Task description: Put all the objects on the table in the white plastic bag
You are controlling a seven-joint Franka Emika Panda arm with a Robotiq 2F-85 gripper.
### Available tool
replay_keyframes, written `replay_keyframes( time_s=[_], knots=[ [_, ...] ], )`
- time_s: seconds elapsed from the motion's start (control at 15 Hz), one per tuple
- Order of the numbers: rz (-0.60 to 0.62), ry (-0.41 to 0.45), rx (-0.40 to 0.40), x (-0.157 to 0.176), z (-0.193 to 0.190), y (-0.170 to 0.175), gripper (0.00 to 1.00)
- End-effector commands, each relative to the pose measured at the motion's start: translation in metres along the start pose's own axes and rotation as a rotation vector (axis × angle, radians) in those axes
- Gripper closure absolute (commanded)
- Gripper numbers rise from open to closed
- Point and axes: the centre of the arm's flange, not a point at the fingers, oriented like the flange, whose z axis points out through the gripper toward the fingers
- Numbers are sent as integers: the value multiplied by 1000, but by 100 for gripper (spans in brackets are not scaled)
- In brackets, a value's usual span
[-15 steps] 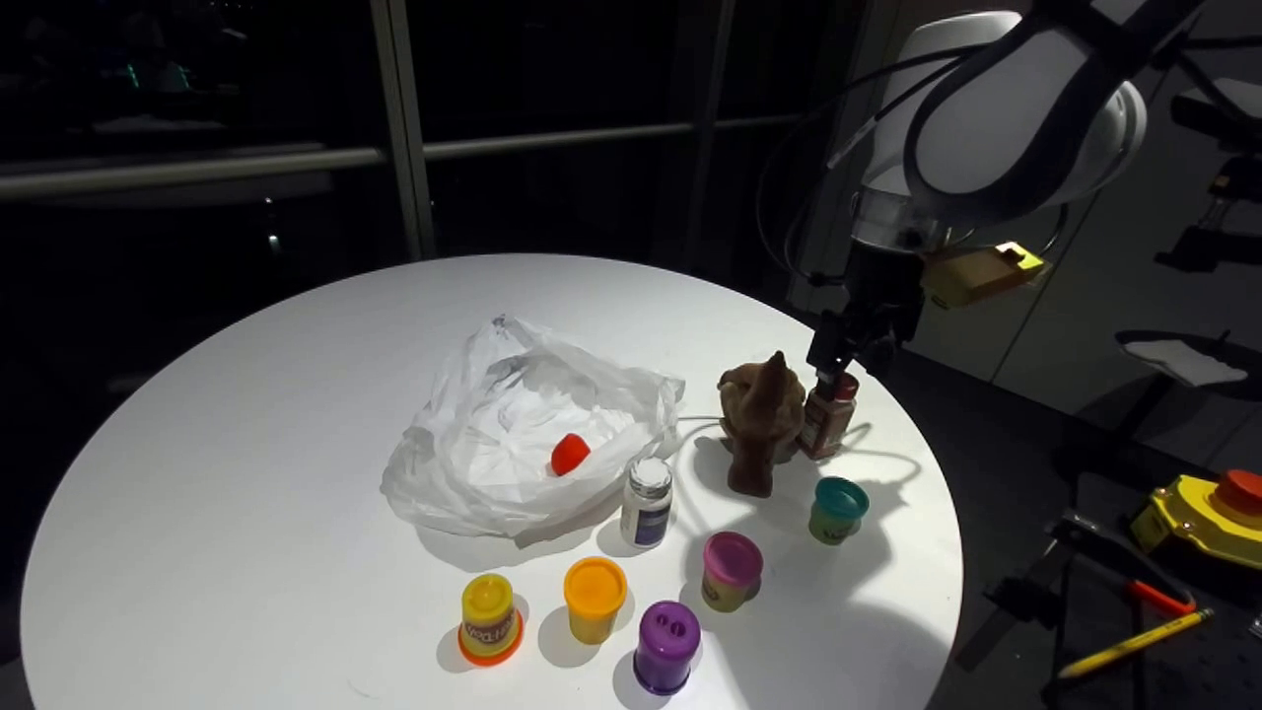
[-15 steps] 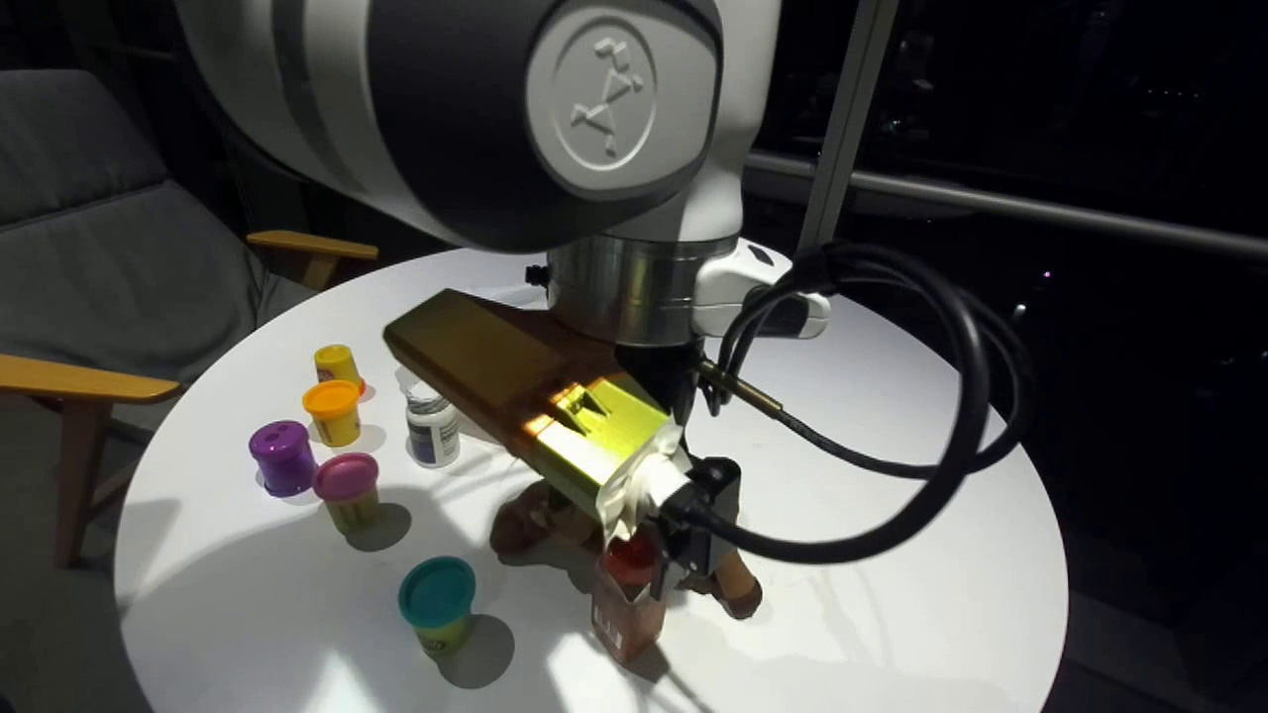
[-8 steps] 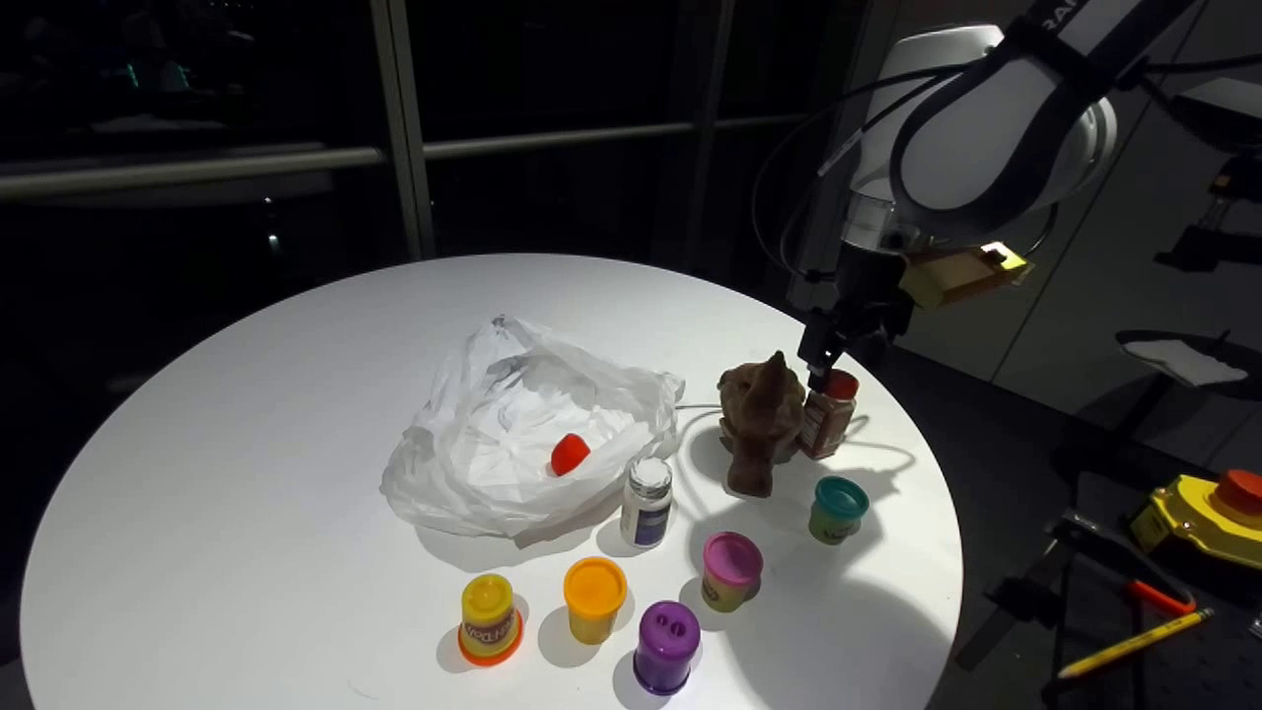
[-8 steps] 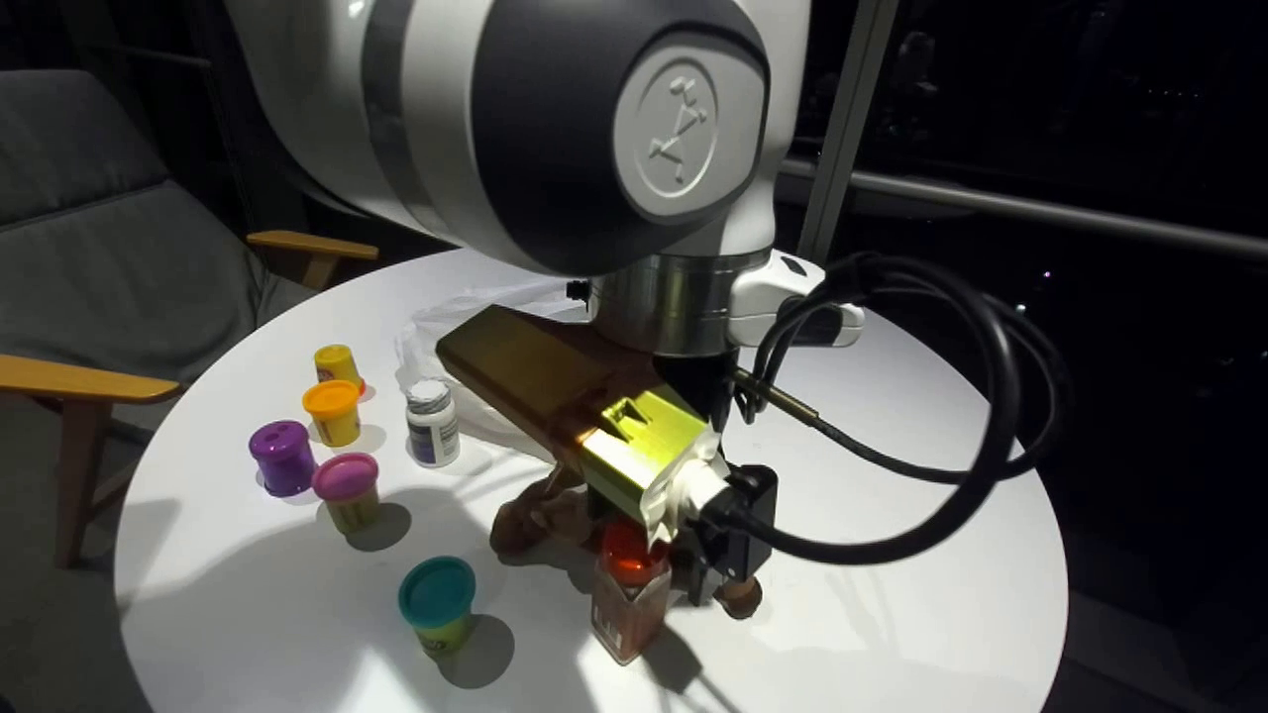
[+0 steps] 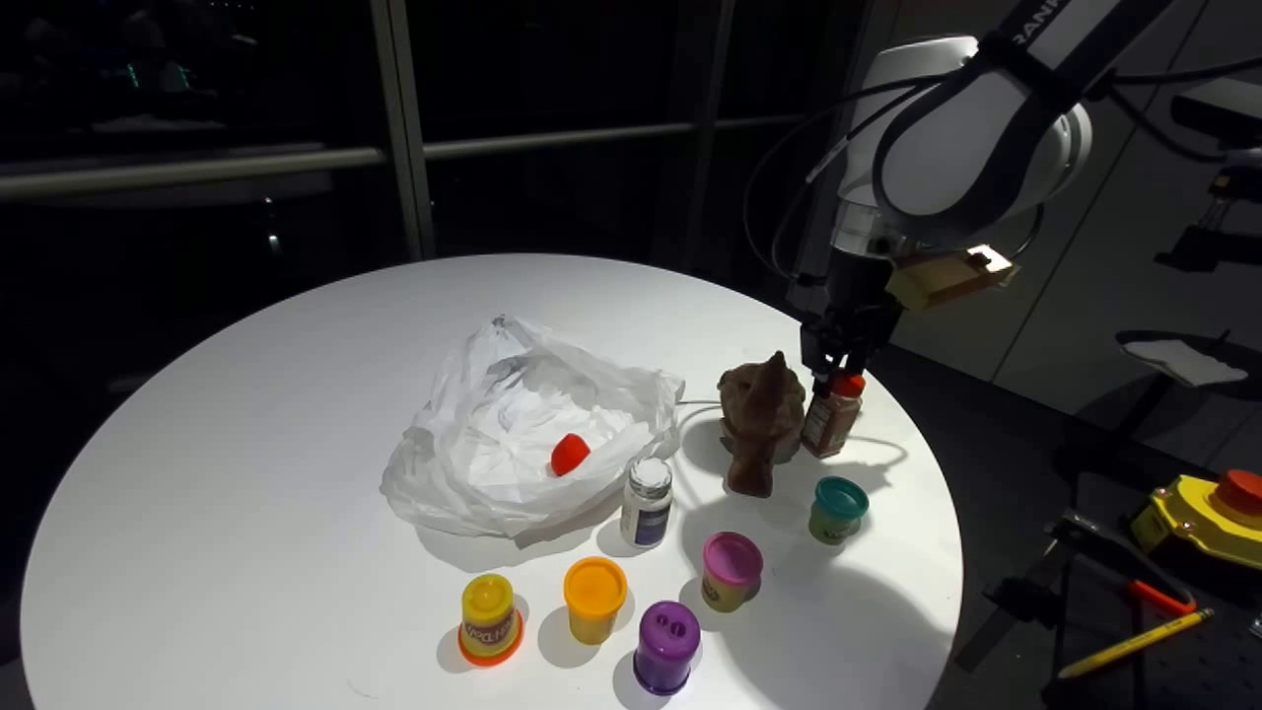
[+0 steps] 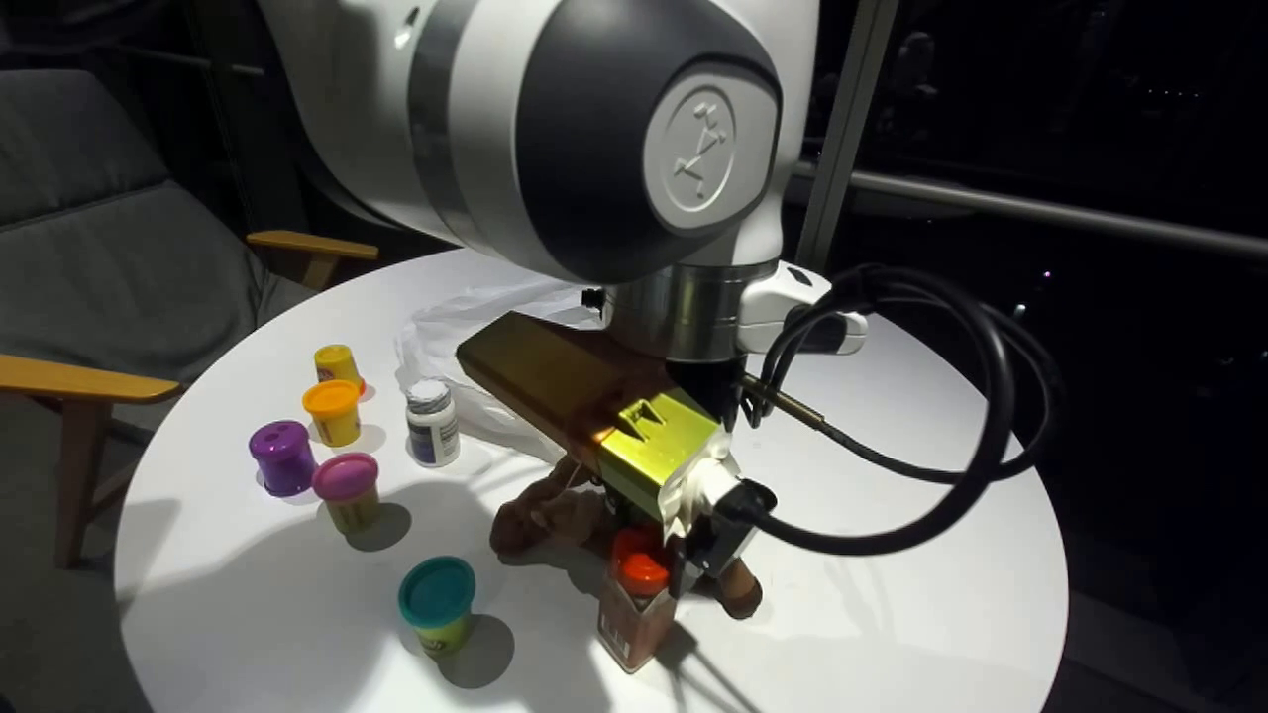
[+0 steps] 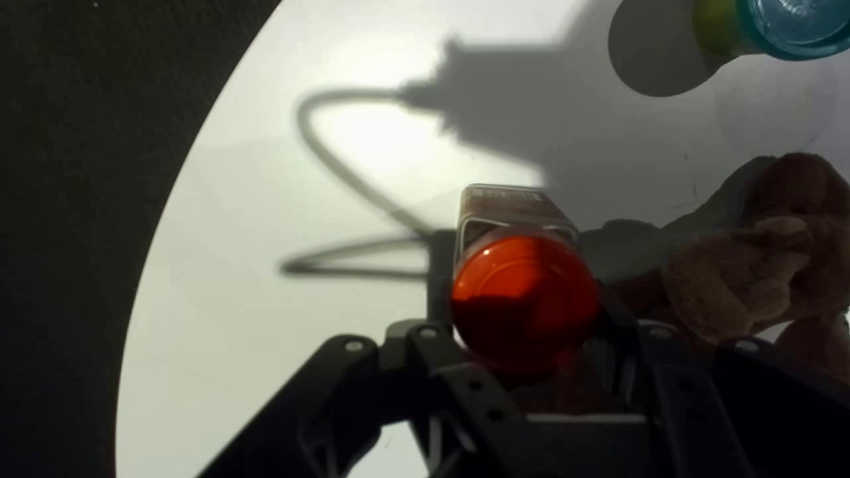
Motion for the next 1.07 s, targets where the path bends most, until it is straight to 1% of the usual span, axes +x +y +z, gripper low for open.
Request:
replay_keyframes(
  time_s=[0.0,0.13,0.27,0.4,0.53,0.6,0.73,0.8,1.0],
  knots=[
    [41,-20,1,1,-21,5,76],
    [61,-22,-3,0,-34,9,76],
    [79,0,-8,4,-62,10,76],
    [82,58,-16,14,-99,6,76],
    [51,127,-4,28,-140,-11,76],
    [35,153,9,35,-158,-23,76],
    [-24,175,46,50,-179,-57,76],
    [-50,178,59,57,-184,-78,76],
    [-146,183,82,75,-175,-148,76]
  ],
)
